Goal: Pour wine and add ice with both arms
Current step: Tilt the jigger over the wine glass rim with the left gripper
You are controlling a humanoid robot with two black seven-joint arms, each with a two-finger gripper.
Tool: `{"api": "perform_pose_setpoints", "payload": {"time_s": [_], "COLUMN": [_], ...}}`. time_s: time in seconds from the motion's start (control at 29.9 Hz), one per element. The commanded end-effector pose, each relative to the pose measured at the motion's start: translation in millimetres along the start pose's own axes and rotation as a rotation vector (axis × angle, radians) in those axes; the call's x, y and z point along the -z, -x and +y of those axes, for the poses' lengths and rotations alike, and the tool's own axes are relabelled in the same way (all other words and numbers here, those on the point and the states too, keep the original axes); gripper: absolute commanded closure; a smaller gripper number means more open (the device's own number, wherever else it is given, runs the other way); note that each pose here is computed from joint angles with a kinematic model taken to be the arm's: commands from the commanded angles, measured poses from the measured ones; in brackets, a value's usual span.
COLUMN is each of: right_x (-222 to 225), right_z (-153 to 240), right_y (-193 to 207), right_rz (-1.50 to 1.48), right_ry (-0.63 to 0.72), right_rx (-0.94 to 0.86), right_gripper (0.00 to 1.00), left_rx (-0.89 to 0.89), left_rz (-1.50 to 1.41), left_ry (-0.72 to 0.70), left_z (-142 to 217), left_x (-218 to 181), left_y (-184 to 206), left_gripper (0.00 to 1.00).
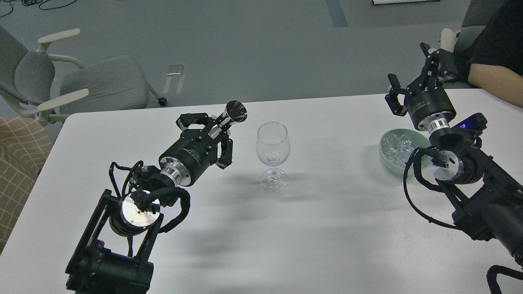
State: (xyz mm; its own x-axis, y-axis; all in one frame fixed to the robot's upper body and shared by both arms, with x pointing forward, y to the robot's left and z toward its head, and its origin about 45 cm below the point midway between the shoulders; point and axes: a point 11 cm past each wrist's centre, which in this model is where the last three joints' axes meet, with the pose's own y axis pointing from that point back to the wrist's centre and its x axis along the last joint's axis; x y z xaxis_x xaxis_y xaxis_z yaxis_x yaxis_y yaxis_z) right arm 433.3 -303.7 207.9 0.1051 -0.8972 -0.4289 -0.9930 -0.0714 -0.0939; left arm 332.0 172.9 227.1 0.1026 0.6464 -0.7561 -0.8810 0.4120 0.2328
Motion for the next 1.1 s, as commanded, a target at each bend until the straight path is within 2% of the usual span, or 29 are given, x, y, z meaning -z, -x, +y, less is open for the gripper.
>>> {"api": "perform_pose_setpoints", "payload": {"time_s": [0.0,0.74,1.07], "right_x": [-0.5,-2.3,-3.4], "right_z": [0.6,1.6,2.5], "right_y": [-0.6,-0.7,-1.5], "right_rz": [0.0,-0.001,-0.001], "right_ry": [0.001,0.005,0.007], "right_rx": [-0.002,-0.002,-0.004], "right_gripper": [0.0,0.0,0.0], "left_rx": [-0.001,0.022,0.011], "left_rz": [-0.018,-0.113,-0.192], "left_ry": [-0.005,-0.012,-0.051], "left_z": [-0.6,-6.2,-7.7], "left_x": [2.0,1.5,13.7], "left_y": [1.1,17.0,19.0], "left_gripper": [1.0,1.0,1.0]}}
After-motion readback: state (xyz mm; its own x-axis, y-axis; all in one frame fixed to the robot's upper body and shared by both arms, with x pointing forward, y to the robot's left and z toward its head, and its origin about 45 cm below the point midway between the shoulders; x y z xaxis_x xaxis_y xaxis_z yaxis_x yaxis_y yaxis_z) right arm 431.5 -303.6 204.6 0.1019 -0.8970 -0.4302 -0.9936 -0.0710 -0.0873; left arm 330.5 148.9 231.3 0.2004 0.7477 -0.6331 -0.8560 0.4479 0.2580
